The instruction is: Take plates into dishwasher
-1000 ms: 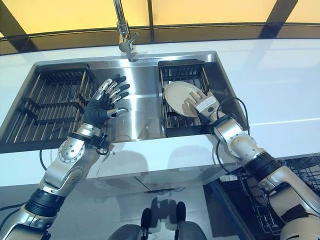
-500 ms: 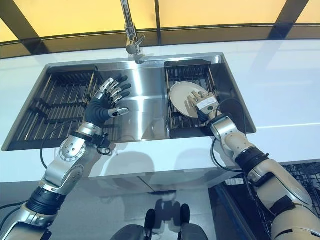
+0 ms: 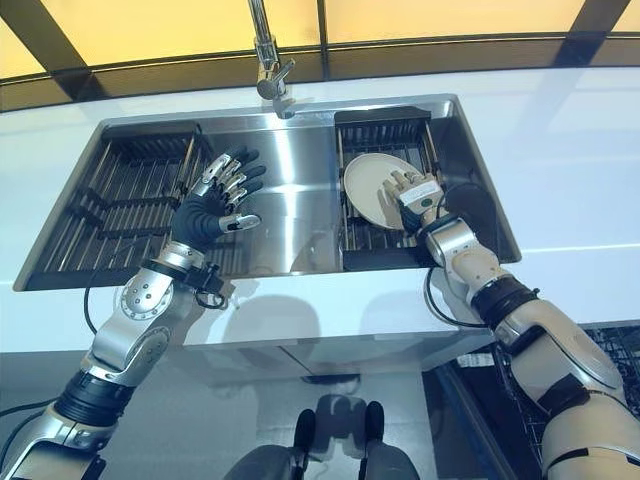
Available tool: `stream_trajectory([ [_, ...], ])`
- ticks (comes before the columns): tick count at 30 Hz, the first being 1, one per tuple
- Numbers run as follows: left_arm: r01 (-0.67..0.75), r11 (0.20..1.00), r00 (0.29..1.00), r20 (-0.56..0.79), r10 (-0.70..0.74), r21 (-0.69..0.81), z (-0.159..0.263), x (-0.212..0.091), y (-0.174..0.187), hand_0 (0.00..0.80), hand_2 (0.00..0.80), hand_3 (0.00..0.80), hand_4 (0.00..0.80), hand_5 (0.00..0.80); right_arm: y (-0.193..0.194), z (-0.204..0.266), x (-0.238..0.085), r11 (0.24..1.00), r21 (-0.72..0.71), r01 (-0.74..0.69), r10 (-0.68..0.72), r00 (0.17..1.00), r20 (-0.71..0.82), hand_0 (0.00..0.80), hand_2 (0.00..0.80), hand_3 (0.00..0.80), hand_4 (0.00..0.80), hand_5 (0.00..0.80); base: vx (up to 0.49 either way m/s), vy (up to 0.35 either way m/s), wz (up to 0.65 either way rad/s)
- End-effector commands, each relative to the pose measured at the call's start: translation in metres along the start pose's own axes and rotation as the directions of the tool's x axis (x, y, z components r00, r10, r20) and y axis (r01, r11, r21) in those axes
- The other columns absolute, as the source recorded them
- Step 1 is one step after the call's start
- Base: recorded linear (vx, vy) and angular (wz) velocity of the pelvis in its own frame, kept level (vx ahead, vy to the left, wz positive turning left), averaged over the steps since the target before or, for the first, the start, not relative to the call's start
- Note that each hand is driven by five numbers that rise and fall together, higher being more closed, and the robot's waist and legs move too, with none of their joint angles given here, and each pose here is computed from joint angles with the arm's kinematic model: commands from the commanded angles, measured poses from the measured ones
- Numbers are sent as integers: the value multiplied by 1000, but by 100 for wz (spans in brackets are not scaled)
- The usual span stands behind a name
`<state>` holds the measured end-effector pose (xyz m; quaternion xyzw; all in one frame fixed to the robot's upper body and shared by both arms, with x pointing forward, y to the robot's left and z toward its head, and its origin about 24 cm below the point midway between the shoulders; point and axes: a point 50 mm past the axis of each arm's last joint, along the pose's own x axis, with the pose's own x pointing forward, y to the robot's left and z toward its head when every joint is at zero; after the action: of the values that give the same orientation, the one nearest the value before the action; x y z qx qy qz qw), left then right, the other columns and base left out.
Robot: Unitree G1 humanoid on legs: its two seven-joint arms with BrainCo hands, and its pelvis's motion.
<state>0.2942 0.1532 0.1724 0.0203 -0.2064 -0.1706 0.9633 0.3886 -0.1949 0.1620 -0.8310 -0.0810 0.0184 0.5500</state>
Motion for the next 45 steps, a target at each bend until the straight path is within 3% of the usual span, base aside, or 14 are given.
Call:
stream_trajectory([
  [1, 51, 998, 983, 175, -55, 27, 37, 28, -6, 0, 0, 0, 0, 0, -1, -12, 7, 998, -22, -66, 65, 998, -10, 0, 0, 0, 0, 0, -15, -31, 1],
  [14, 65, 995, 987, 144, -76, 80, 35, 32, 3, 0, 0, 0, 0, 0, -42, -28, 18, 999, -40, -20, 20, 1000, 2, 0, 0, 0, 0, 0, 10, -16, 2],
  [26, 61, 995, 983, 170, -74, 81, 39, 35, 6, 0, 0, 0, 0, 0, -38, -18, 16, 975, 218, -49, 32, 996, 80, 0, 0, 0, 0, 0, 0, 0, 0],
  [29, 57, 995, 982, 175, -70, 77, 38, 35, 5, 0, 0, 0, 0, 0, -33, -16, 15, 974, 217, -59, 41, 995, 86, 0, 0, 0, 0, 0, 0, 0, 0],
  [36, 62, 995, 981, 180, -75, 78, 40, 42, -1, 0, 0, 0, 0, 0, -32, -24, 20, 950, 311, 13, -4, 1000, -27, 0, 0, 0, 0, 0, -11, 0, 0],
  [37, 61, 995, 981, 181, -74, 78, 40, 43, -1, 0, 0, 0, 0, 0, -33, -25, 21, 946, 324, 18, -6, 999, -39, 430, 430, 430, 430, 430, 0, 0, 0],
  [38, 59, 995, 981, 182, -72, 77, 41, 44, -1, 0, 0, 0, 0, 0, -33, -25, 22, 944, 329, 31, -15, 999, -49, 800, 800, 800, 800, 800, 0, 0, 0],
  [45, 56, 996, 978, 198, -70, 76, 45, 47, 0, 0, 0, 0, 0, 0, -49, -31, 26, 921, 358, 152, -116, 986, -121, 800, 800, 800, 800, 800, -17, 8, 3],
])
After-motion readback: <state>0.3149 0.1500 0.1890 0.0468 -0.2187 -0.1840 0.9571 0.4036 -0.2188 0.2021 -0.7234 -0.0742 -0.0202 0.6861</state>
